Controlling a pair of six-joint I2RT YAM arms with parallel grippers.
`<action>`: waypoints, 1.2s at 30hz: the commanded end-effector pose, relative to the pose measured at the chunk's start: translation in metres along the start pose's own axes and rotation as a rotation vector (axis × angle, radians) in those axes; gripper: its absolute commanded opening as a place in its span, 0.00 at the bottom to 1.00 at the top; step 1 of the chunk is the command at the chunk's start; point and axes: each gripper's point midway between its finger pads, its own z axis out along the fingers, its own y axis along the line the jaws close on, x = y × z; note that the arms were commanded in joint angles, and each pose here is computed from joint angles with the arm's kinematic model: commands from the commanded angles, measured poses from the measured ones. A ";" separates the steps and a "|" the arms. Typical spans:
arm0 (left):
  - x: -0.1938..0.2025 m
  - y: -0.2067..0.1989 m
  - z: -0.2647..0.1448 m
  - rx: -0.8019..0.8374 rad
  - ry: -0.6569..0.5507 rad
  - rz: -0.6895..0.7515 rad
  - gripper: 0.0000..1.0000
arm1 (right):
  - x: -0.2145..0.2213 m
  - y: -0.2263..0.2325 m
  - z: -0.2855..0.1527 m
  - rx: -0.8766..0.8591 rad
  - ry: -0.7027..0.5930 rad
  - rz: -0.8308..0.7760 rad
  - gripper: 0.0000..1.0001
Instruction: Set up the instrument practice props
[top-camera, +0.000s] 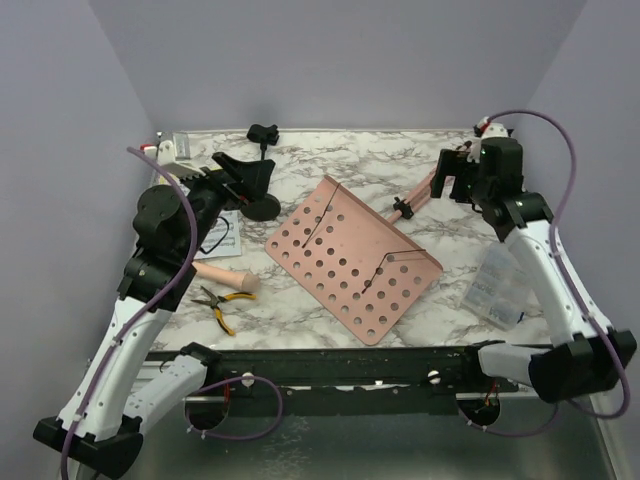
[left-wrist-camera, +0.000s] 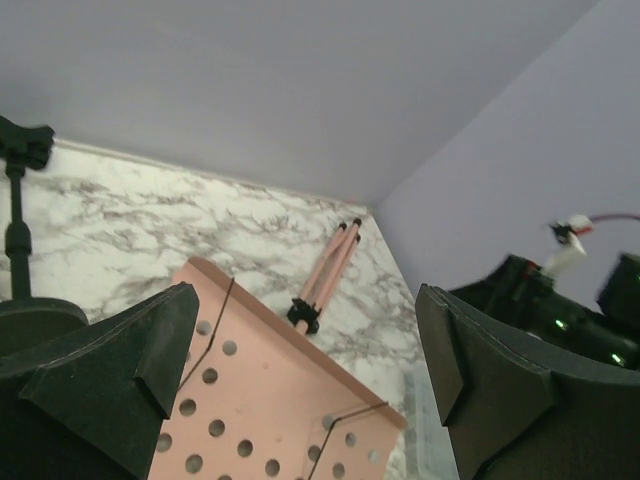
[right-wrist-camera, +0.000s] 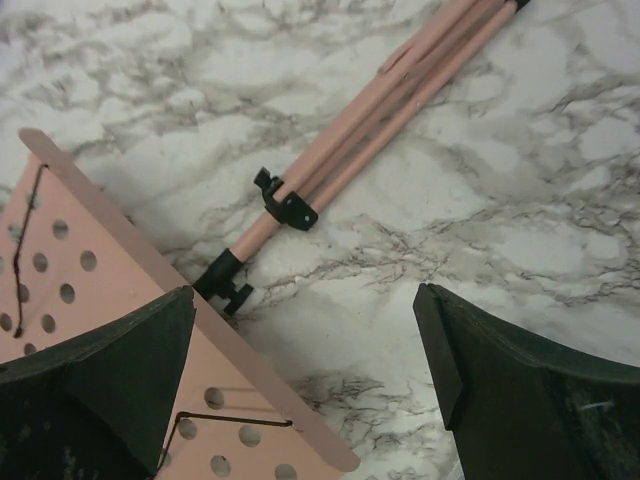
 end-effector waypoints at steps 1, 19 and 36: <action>0.045 -0.012 0.003 0.100 0.201 -0.040 0.99 | 0.050 0.020 0.041 -0.120 0.203 -0.061 1.00; 0.149 0.002 0.004 0.156 0.588 -0.192 0.99 | 0.129 0.098 0.107 -0.441 0.380 -0.281 0.72; 0.153 0.008 -0.007 0.130 0.581 -0.223 0.99 | 0.160 0.115 0.139 -0.277 0.382 -0.444 0.23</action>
